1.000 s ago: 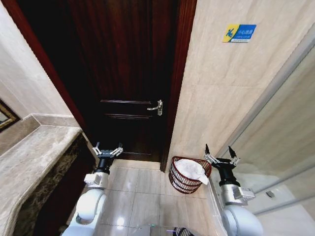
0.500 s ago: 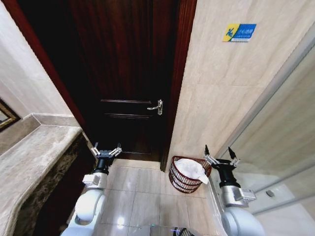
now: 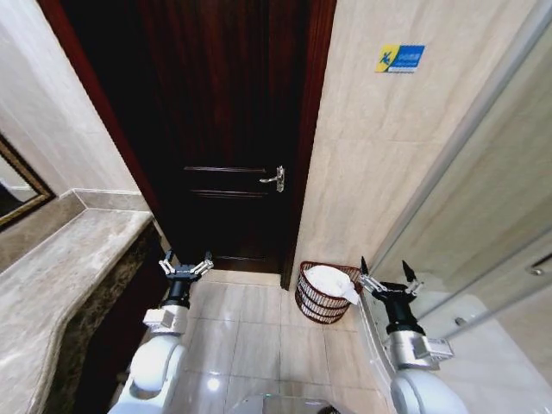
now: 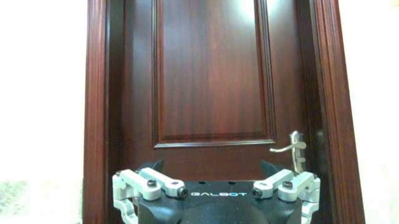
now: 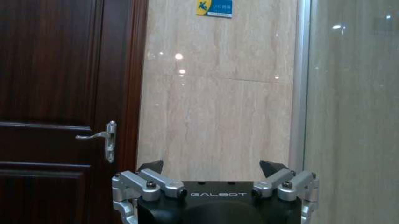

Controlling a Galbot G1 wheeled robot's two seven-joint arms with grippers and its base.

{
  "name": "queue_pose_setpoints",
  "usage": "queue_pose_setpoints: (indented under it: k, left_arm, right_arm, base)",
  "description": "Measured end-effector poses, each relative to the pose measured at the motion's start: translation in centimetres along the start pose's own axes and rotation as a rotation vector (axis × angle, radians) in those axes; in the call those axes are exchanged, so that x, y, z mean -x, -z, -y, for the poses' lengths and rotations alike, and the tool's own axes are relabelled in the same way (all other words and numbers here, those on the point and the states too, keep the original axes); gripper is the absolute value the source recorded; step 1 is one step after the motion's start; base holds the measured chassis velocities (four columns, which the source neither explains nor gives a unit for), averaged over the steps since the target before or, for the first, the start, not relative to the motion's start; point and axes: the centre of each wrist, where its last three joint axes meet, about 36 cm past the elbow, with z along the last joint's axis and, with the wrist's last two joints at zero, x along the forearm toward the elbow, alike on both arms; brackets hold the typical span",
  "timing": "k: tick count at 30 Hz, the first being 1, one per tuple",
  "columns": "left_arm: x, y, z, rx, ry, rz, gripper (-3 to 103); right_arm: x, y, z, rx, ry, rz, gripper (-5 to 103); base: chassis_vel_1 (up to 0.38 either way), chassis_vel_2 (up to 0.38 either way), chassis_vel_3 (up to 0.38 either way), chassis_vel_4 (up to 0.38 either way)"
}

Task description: Discard the used towel into the hamper.

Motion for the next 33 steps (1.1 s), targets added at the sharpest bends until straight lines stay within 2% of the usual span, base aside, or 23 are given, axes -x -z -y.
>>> queue_pose_setpoints:
  k: [23, 33]
  left_arm:
    - [-0.1, 0.0, -0.1, -0.007, -0.001, 0.014, 100]
    - [0.1, -0.3, 0.9, -0.020, -0.018, 0.011, 100]
  right_arm:
    - [-0.6, -0.5, 0.0, -0.008, -0.002, -0.001, 100]
    - [-0.8, -1.2, 0.2, -0.014, -0.009, -0.017, 100]
  base:
    - [0.114, -0.114, -0.108, 0.113]
    - [0.097, -0.113, -0.094, 0.096]
